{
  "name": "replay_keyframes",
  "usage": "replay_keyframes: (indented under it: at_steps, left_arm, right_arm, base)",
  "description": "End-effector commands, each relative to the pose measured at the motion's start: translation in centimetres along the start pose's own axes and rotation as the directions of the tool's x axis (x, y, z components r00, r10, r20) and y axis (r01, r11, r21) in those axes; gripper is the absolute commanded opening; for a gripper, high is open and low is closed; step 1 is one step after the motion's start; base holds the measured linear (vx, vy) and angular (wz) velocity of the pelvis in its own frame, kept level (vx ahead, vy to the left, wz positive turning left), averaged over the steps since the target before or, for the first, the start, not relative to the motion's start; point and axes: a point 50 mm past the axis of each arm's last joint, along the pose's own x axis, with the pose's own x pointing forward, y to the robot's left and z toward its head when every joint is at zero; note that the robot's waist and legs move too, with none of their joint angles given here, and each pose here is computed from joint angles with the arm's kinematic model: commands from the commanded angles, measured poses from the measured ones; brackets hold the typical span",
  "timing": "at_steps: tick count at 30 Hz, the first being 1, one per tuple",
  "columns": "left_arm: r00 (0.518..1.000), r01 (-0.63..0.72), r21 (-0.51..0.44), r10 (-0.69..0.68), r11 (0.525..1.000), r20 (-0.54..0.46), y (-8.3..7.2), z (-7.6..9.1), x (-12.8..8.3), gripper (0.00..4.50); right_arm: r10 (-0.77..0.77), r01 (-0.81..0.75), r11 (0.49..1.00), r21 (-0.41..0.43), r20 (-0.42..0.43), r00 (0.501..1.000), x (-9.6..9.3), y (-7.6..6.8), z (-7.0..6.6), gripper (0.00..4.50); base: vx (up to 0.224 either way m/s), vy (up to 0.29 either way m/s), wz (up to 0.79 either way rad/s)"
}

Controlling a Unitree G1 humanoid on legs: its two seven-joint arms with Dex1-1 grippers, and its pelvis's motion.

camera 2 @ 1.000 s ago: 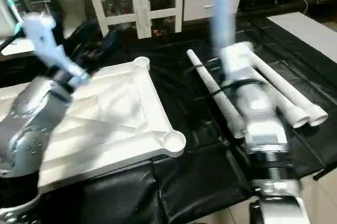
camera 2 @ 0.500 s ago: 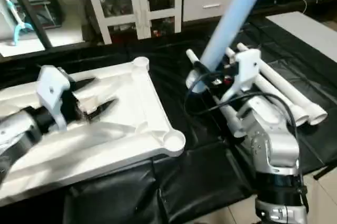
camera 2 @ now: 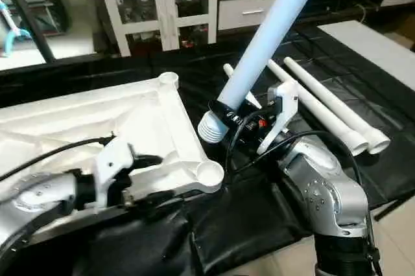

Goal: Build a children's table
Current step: Pick table leg, then insert table leg to table base

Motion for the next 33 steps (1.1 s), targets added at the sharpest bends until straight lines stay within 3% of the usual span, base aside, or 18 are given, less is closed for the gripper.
replay_keyframes:
  at_steps: [1,9,13,14,18,19,22,33]
  left_arm:
    - [0.999,-0.026,0.010,0.026,1.000,-0.031,0.2,-0.5,0.0,4.10]
    - [0.994,-0.020,0.065,0.027,0.998,-0.108,0.1,-1.6,0.4,4.10]
    - [0.988,-0.022,0.076,0.033,0.997,-0.149,0.1,-2.2,0.8,4.10]
    - [0.988,-0.022,0.075,0.033,0.997,-0.150,0.1,-2.2,0.9,3.83]
    - [0.980,-0.061,0.107,0.080,0.992,-0.183,0.6,-2.6,1.1,3.70]
    - [0.977,-0.063,0.110,0.084,0.992,-0.196,0.7,-2.7,1.1,3.39]
    - [0.973,-0.057,0.120,0.082,0.991,-0.216,0.9,-2.7,1.1,3.22]
    - [0.960,0.046,0.127,-0.008,0.991,-0.280,-0.1,-3.2,0.5,2.41]
  right_arm:
    - [0.001,0.001,0.996,-0.091,0.022,1.000,0.5,0.0,1.0,1.88]
    - [0.096,-0.101,0.988,-0.120,-0.052,0.994,0.2,0.5,0.6,1.88]
    - [0.058,-0.067,0.988,-0.141,-0.068,0.996,-0.3,-0.2,0.3,1.88]
    - [0.056,-0.066,0.988,-0.143,-0.068,0.996,-0.3,-0.2,0.3,1.87]
    - [0.040,-0.048,0.987,-0.150,-0.059,0.997,-0.5,-0.2,0.4,1.87]
    - [0.045,-0.054,0.986,-0.156,-0.064,0.997,-0.6,0.0,0.4,1.87]
    - [0.049,-0.061,0.985,-0.162,-0.075,0.996,-0.8,0.1,0.2,1.87]
    - [0.029,-0.040,0.986,-0.161,-0.069,0.997,-1.2,0.0,0.0,1.87]
  base:
    - [0.000,0.000,0.00]
    - [0.000,0.000,0.00]
    - [0.000,0.000,0.00]
    - [0.000,0.000,0.00]
    - [0.000,0.000,0.00]
    - [0.000,0.000,0.00]
    - [0.000,0.000,0.00]
    - [0.000,0.000,0.00]
